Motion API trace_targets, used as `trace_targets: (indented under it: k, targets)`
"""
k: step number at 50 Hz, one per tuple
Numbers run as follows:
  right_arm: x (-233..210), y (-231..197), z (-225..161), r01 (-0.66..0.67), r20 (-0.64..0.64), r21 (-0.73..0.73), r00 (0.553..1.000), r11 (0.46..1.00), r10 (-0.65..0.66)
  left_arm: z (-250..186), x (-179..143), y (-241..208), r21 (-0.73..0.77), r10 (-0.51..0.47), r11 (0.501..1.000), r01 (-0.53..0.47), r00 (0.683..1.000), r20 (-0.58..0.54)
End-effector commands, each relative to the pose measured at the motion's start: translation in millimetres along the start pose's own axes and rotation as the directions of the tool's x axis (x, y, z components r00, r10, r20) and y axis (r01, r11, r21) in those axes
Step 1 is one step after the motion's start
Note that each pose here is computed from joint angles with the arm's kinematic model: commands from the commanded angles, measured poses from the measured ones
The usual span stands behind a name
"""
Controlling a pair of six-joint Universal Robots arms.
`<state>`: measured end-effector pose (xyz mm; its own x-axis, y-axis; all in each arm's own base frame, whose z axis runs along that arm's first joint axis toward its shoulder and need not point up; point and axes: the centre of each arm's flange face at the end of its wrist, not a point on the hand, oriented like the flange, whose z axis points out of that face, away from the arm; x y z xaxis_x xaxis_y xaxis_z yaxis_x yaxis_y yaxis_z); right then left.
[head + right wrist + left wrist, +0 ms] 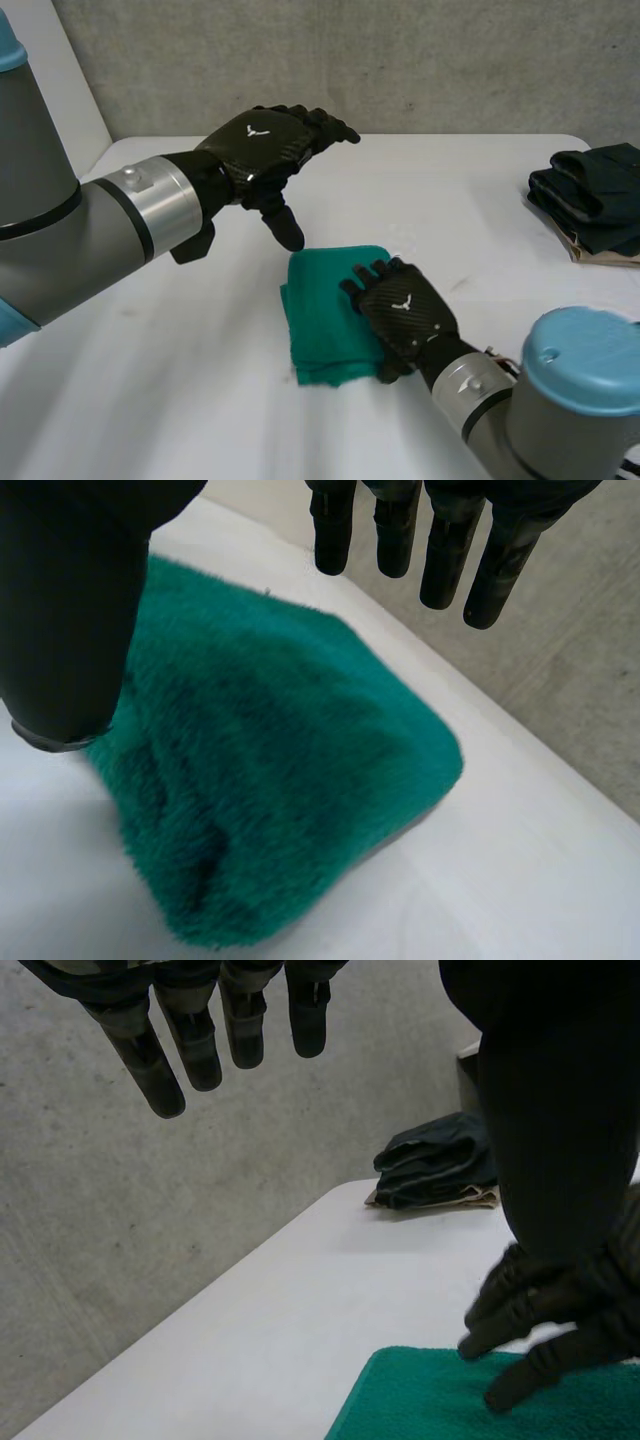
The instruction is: Fold the laundry.
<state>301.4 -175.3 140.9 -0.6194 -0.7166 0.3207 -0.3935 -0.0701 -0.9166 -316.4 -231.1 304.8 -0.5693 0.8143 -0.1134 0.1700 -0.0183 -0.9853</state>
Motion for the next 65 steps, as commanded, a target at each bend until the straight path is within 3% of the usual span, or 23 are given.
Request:
trace_targets:
  k: [1,15,56,59,65]
  targets:
    - [-11.7,17.3,12.0,0.024,0.008,-0.022,1.000,0.999,-0.024,1.5,2.7,0.1,0.003,0.004,1.000,-0.004,1.000,0.002]
    - [-14.1,25.2,30.5,0.116,-0.031,0.017,0.993,0.993,-0.116,3.7,3.4,10.0,-0.024,-0.009,1.000,0.009,1.000,-0.002]
    - [3.2,8.1,81.8,0.123,-0.095,0.102,0.989,0.987,-0.114,0.9,3.9,21.8,-0.058,-0.033,0.998,0.033,0.999,-0.001]
    - [10.2,10.3,82.1,0.120,-0.092,0.070,0.989,0.990,-0.114,1.1,3.2,21.6,-0.056,-0.032,0.998,0.032,0.999,0.000]
    - [71.0,30.0,82.0,0.082,-0.179,-0.050,0.980,0.995,-0.090,0.6,2.9,25.1,-0.066,-0.036,0.997,0.036,0.999,0.002]
